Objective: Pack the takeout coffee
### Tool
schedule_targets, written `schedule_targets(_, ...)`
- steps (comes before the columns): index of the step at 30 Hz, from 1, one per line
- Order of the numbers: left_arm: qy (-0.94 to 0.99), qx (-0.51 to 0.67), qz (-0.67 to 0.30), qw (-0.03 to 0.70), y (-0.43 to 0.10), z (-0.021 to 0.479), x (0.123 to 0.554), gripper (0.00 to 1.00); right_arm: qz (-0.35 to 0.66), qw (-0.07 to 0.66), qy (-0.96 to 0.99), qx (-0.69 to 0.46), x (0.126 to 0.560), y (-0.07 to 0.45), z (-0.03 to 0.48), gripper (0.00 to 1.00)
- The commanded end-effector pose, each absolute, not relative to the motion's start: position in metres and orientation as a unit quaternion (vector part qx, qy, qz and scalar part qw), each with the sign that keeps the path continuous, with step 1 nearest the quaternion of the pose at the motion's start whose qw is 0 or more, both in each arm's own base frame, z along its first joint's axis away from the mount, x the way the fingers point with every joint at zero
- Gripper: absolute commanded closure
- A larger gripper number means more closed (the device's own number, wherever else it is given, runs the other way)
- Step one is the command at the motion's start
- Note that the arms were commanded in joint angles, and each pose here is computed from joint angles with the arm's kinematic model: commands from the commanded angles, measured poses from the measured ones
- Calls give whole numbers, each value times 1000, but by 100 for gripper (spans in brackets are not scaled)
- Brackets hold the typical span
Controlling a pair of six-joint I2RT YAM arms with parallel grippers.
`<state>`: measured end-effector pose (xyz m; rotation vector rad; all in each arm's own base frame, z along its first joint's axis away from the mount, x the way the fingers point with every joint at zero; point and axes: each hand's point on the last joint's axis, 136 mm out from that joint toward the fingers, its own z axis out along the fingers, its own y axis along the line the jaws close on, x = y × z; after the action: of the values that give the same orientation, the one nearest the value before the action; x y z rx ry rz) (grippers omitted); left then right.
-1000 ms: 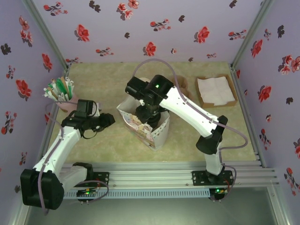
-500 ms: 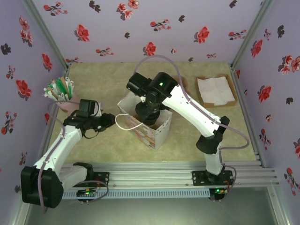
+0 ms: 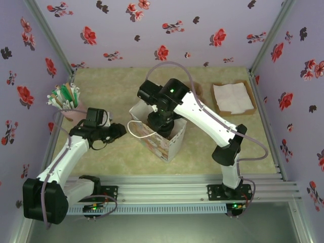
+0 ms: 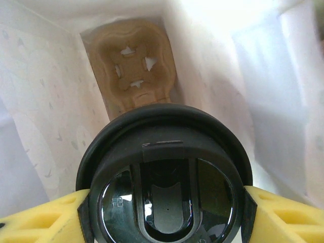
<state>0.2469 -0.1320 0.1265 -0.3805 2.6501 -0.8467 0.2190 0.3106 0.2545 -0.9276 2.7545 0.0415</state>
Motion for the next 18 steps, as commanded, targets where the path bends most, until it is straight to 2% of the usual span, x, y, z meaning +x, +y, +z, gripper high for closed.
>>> schedule_targets(1,929,-134,-305,161,-137,123,247,65,-17,67,939,-337,194,289,251,32)
schedule_targets(18,929,-131,-307,159,-140,120,248,65,-20,58,943,-327,205,287,238,31)
